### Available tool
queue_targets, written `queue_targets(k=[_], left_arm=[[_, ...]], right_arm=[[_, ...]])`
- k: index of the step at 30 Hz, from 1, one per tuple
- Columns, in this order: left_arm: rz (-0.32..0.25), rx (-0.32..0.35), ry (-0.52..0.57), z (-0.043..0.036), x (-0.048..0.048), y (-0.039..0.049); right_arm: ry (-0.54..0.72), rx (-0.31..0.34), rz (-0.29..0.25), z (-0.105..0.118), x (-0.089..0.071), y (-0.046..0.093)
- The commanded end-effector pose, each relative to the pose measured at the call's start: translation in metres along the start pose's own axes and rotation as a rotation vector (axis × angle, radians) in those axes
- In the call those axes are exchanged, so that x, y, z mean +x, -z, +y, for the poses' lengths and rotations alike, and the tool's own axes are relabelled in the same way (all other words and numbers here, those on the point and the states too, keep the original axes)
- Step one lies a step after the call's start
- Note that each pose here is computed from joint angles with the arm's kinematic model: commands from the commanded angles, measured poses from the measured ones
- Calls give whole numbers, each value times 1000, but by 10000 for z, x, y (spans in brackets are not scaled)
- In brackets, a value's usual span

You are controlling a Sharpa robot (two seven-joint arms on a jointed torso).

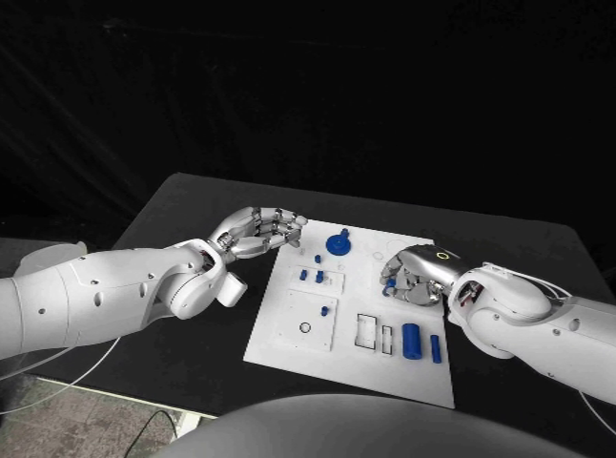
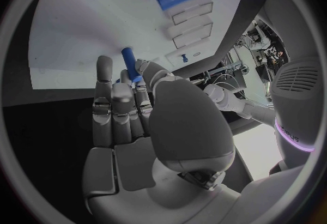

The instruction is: Assemble the parts on the task board

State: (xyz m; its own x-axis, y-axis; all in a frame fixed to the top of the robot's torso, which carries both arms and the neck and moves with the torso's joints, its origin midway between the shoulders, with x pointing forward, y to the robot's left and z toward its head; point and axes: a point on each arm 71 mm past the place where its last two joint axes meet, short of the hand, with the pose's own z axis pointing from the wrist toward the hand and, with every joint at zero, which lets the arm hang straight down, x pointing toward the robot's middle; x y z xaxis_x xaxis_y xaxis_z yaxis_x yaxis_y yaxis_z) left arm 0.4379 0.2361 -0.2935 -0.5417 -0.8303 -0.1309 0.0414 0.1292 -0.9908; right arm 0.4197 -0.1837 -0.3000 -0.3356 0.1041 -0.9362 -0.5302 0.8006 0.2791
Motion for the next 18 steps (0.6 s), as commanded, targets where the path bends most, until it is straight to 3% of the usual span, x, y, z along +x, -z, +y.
queue_targets(k=[1,11,18], left_arm=[[8,-1,40,-2,27,-8],[7,-7,57,11,35,-13],[8,-10,59,16,37,-11]], right_arm=[[-3,-4,-42,18,-102,11],[-27,-28,-86,132,-411,52],[-94,-81,-97,288,-483,61]])
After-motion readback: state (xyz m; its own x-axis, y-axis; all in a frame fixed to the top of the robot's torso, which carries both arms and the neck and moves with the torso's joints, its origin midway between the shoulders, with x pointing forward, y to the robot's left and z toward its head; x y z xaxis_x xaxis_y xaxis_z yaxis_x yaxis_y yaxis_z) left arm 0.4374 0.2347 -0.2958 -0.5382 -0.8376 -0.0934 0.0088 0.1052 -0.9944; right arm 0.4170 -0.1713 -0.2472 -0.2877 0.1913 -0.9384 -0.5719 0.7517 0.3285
